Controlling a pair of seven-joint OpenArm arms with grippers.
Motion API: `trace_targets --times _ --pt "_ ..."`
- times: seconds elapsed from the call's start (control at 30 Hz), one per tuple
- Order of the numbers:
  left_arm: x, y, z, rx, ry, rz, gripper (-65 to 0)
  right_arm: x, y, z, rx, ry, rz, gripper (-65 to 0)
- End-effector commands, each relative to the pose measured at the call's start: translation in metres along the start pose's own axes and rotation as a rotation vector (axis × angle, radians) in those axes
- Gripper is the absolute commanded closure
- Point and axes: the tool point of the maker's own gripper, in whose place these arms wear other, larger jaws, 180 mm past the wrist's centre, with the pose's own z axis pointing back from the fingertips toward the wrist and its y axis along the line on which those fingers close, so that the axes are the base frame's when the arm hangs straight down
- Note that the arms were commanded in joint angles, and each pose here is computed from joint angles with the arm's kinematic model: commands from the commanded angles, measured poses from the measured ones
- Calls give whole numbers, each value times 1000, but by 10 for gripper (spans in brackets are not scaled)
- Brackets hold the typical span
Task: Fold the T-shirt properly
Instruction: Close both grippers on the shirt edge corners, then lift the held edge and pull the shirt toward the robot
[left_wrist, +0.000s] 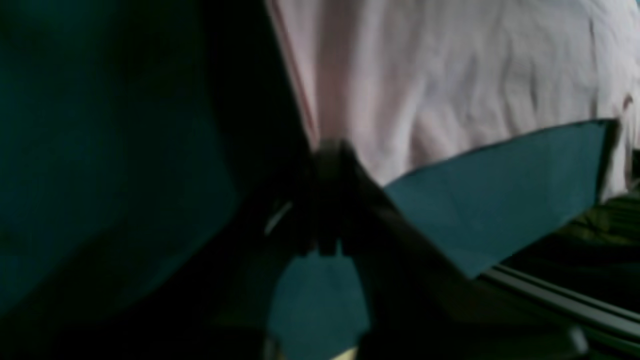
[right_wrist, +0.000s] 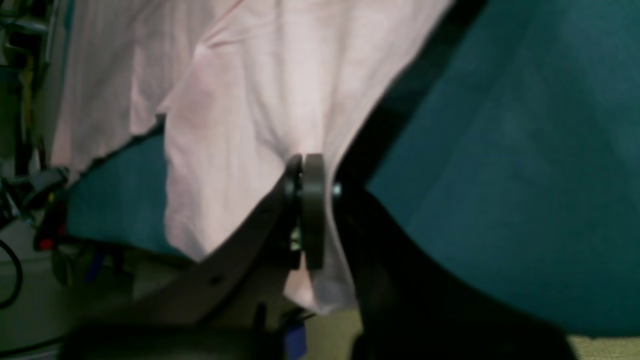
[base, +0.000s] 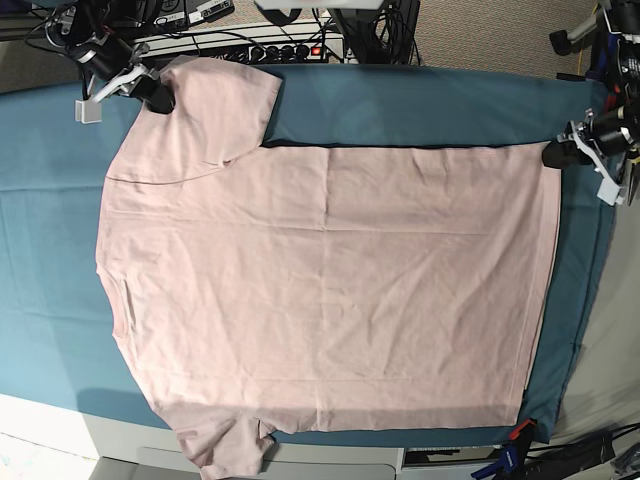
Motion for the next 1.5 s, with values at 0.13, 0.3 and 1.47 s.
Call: trace_targets --times 0.13,0.3,1.47 --pt "12 0 8 1 -23 -26 0 7 10 11 4 -6 61 0" --pt "11 0 8 1 -14 -26 0 -1 16 22 -10 24 98 0" --pt "-49 5 50 16 27 74 0 -17 -16 89 -167 111 86 0"
